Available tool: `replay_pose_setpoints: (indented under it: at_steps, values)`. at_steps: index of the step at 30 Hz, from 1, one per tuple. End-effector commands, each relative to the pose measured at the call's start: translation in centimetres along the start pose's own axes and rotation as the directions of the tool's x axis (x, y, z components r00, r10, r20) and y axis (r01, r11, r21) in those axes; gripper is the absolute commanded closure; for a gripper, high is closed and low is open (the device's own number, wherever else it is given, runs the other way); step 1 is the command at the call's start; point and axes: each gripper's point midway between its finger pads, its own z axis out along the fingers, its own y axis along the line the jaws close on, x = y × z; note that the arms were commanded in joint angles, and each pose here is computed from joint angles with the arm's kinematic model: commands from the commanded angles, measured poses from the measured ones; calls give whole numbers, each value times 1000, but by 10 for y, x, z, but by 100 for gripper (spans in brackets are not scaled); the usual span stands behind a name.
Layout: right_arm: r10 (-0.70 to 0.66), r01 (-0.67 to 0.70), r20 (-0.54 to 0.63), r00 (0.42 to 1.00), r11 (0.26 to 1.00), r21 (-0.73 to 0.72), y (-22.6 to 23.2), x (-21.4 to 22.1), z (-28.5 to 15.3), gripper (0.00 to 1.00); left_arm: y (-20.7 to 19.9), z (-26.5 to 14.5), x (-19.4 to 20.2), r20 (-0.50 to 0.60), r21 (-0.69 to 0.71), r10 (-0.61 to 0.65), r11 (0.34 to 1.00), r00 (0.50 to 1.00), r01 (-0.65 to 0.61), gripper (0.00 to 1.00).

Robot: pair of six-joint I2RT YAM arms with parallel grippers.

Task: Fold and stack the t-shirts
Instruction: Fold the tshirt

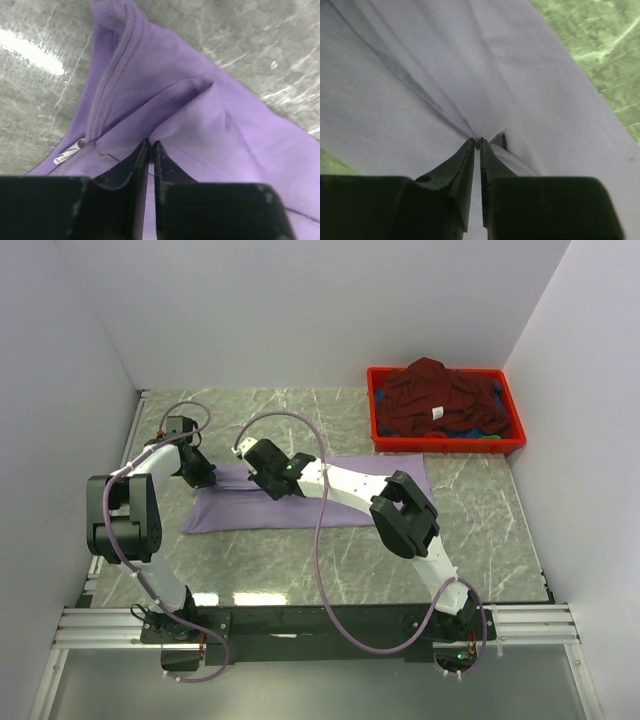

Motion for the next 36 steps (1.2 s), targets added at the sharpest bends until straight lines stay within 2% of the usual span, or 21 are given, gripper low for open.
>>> replay_pose_setpoints:
  at_steps: [1,5,7,10,11,15,19,22,25,26,28,29,36]
  values:
    - [13,-12,30,999,999,-31,2,-10,-23,81,5,2,-5,29,-11,10,1000,1000,-10,85]
    - [19,-17,29,999,998,-59,5,-11,-32,76,3,-5,-7,39,-4,10,1000,999,-10,71]
    - [35,-32,41,999,997,-67,4,-15,-42,75,1,-13,-9,47,3,10,1000,999,-10,69]
    - [65,-61,66,996,997,-49,-4,-18,-58,72,2,-25,-16,91,-3,13,1000,996,-13,61]
    - [81,-78,74,994,996,-46,-7,-19,-62,72,1,-31,-19,108,2,14,1000,994,-14,54]
    - [199,-193,73,977,977,-85,-21,-6,-77,71,-6,-43,-19,122,40,18,999,992,-23,52]
    - [354,-335,93,931,927,-168,-42,5,-93,70,-29,-50,-13,114,142,33,989,993,-49,55]
    - [460,-437,76,885,875,-206,-60,24,-94,71,-60,-52,7,88,220,82,970,993,-100,59]
    - [557,-529,76,827,816,-232,-78,41,-96,71,-97,-54,31,67,318,147,934,987,-161,65]
    - [593,-559,59,803,783,-272,-77,44,-97,71,-113,-53,39,72,357,169,916,983,-184,71]
    - [639,-596,71,766,747,-293,-90,55,-99,71,-126,-53,51,42,422,172,890,984,-174,76]
    - [660,-611,57,749,722,-323,-88,57,-100,71,-138,-54,50,65,468,170,865,983,-180,79]
    - [713,-664,38,700,669,-333,-95,88,-95,71,-145,-24,79,-31,543,157,832,987,-115,87]
